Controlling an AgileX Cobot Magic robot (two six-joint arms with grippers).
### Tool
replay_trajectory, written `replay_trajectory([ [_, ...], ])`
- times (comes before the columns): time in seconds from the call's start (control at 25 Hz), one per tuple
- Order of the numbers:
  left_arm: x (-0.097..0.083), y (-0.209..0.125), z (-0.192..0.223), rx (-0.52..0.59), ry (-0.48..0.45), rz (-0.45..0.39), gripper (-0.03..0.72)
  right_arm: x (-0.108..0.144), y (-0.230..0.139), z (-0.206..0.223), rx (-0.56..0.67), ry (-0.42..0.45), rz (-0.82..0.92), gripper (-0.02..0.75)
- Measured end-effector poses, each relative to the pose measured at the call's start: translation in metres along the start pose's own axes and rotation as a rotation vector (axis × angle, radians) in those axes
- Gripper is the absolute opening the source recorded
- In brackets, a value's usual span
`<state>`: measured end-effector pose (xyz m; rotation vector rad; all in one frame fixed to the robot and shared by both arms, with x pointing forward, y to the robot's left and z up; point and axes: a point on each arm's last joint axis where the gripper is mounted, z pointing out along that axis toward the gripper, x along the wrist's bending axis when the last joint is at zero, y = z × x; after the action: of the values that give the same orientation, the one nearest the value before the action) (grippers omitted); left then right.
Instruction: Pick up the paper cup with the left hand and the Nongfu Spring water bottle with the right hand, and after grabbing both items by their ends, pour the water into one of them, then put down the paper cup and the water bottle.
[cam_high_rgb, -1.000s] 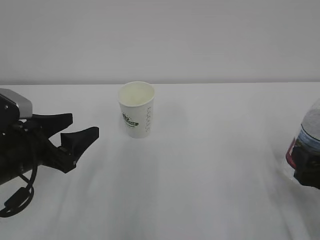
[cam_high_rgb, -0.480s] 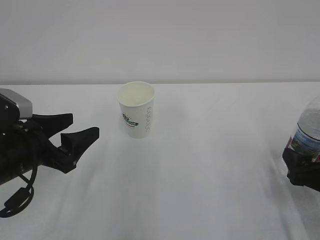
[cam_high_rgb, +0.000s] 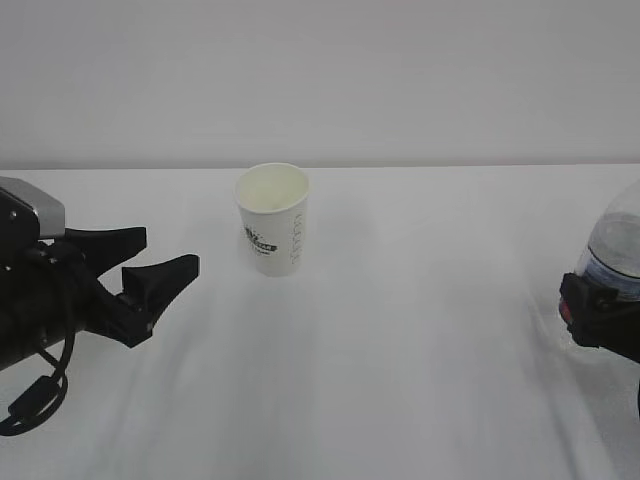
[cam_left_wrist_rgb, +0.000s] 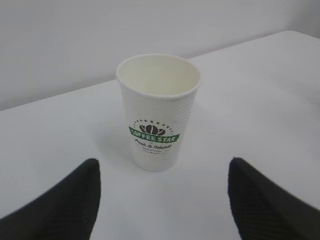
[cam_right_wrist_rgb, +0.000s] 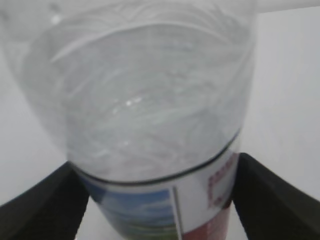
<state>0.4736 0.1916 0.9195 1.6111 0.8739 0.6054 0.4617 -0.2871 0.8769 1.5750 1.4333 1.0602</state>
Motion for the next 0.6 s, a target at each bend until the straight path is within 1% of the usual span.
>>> replay_trajectory([
  [0.6, 0.0, 0.0, 0.0, 0.0, -0.001, 0.0, 0.579, 0.001, 0.011, 0.011, -0.052, -0.008, 0.01, 0.665],
])
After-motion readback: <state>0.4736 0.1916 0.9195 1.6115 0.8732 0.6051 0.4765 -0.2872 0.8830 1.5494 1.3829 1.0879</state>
